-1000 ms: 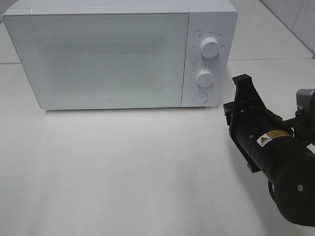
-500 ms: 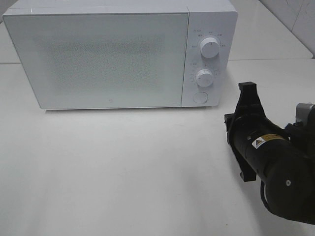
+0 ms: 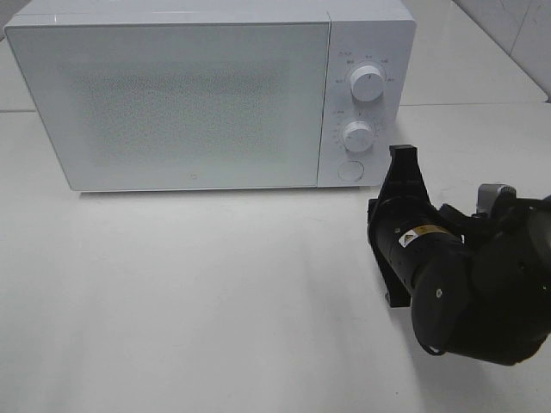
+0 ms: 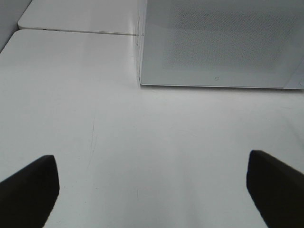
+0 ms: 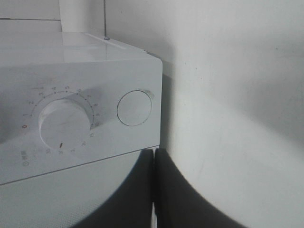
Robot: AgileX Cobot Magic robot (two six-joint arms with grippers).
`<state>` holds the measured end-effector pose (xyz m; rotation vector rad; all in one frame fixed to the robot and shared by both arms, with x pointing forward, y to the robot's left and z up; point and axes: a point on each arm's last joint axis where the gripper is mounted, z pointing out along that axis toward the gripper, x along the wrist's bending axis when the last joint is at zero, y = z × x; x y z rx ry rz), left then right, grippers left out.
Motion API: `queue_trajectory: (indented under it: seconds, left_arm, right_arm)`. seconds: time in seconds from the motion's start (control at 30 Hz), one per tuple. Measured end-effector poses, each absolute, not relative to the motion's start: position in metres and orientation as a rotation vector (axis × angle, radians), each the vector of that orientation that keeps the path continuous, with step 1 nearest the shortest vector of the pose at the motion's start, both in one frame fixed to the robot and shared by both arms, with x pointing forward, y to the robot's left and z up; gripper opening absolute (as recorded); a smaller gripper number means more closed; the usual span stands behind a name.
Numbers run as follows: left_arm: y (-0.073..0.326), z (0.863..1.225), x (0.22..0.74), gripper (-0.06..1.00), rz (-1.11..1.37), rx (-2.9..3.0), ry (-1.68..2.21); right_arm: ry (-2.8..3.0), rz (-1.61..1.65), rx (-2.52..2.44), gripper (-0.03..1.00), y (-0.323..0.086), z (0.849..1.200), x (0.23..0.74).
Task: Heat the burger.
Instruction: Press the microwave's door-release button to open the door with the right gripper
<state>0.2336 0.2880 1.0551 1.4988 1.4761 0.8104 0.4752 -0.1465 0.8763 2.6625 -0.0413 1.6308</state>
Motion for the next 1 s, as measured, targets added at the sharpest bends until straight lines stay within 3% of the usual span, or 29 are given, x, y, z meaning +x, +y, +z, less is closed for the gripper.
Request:
queue_trajectory:
  seconds: [0.37, 1.0]
  left_arm:
    - [0.288, 1.055, 0.234, 0.99, 0.81, 1.499, 1.476]
    - [0.288, 1.055, 0.234, 0.99, 0.81, 1.499, 1.476]
  right_arm:
    - [-0.135, 1.681, 2.646, 0.0, -0.149, 0.885, 0.507]
    - [-0.152, 1.645, 2.675, 0.0, -0.141, 0.863, 0.546]
